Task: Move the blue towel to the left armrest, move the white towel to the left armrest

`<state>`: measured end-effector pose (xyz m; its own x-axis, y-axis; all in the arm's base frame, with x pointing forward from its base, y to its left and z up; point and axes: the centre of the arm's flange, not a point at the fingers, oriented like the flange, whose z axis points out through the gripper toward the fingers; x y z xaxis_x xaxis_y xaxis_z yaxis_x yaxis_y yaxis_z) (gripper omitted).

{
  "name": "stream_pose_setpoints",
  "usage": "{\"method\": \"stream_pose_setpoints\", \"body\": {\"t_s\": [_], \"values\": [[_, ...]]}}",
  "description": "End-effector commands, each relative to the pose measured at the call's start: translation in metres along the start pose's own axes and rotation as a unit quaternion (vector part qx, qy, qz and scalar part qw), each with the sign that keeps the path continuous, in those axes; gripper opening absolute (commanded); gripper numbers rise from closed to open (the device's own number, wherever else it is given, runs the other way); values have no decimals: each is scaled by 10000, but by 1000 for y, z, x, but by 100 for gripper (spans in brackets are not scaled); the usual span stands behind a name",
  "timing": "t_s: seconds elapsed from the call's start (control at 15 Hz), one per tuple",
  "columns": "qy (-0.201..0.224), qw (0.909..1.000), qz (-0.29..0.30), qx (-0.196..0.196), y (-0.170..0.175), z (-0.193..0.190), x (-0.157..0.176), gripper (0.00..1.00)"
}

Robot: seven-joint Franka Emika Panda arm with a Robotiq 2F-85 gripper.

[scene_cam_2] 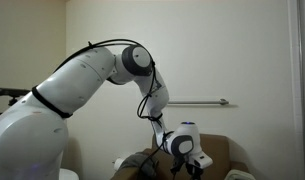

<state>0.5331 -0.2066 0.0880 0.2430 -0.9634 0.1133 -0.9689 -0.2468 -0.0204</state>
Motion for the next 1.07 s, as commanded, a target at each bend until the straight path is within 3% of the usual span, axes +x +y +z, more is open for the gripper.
{"method": "stream_pose_setpoints", "body": {"t_s": [0.0,0.4,1.0], "values": [[120,9982,-567,182,25,-30,-44,3],[234,9832,-1803,174,57,-53,-144,3],[822,9526,-2823,784,111,-152,-260,3]]}}
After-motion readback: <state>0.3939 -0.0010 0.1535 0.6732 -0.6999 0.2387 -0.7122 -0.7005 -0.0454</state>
